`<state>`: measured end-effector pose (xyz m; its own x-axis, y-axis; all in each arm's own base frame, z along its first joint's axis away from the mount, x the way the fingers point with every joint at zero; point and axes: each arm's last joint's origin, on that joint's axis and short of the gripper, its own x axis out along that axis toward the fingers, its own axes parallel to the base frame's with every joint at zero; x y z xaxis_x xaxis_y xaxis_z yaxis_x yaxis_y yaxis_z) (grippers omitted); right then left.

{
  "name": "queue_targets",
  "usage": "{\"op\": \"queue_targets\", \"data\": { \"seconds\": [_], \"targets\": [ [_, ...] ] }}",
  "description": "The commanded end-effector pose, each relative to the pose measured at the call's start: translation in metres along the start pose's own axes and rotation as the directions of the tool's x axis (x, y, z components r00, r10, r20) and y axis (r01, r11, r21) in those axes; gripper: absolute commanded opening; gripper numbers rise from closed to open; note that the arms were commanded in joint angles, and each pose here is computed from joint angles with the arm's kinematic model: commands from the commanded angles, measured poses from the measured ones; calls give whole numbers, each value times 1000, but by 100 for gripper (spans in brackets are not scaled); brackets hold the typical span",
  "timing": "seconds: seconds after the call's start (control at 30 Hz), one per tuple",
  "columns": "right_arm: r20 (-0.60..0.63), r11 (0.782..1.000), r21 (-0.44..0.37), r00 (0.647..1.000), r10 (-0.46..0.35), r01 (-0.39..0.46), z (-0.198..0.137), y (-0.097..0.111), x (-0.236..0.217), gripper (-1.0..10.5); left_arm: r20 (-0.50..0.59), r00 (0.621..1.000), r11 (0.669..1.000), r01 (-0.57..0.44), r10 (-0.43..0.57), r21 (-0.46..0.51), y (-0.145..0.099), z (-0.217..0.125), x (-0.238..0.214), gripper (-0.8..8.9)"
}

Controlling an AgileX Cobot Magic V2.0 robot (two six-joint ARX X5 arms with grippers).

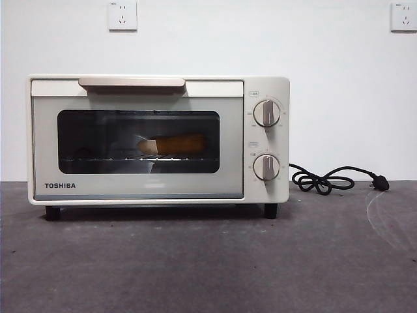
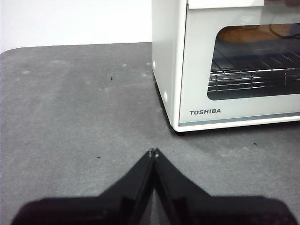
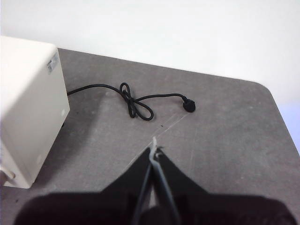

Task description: Take the corn from the table,put the corn in the oven

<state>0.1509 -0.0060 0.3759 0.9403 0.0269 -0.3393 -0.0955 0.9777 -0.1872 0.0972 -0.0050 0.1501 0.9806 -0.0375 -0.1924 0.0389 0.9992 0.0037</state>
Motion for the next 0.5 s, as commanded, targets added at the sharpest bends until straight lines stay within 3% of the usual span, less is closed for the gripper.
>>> {"op": "queue_targets", "data": {
  "seconds": [0.03, 0.33, 0.5],
  "targets": [
    [12, 1000, 1, 1000, -15, 15, -24, 3, 8, 0, -1, 1000, 1000, -4, 4, 9, 0, -2, 1, -3],
    [115, 994, 100, 992, -60, 49, -99, 15, 26, 0, -1, 1000, 1000, -4, 4, 9, 0, -2, 1, -3],
    [225, 994, 97, 972, -73, 52, -128, 23, 25, 0, -1, 1000, 1000, -4, 4, 9, 0, -2, 1, -3]
  ]
}}
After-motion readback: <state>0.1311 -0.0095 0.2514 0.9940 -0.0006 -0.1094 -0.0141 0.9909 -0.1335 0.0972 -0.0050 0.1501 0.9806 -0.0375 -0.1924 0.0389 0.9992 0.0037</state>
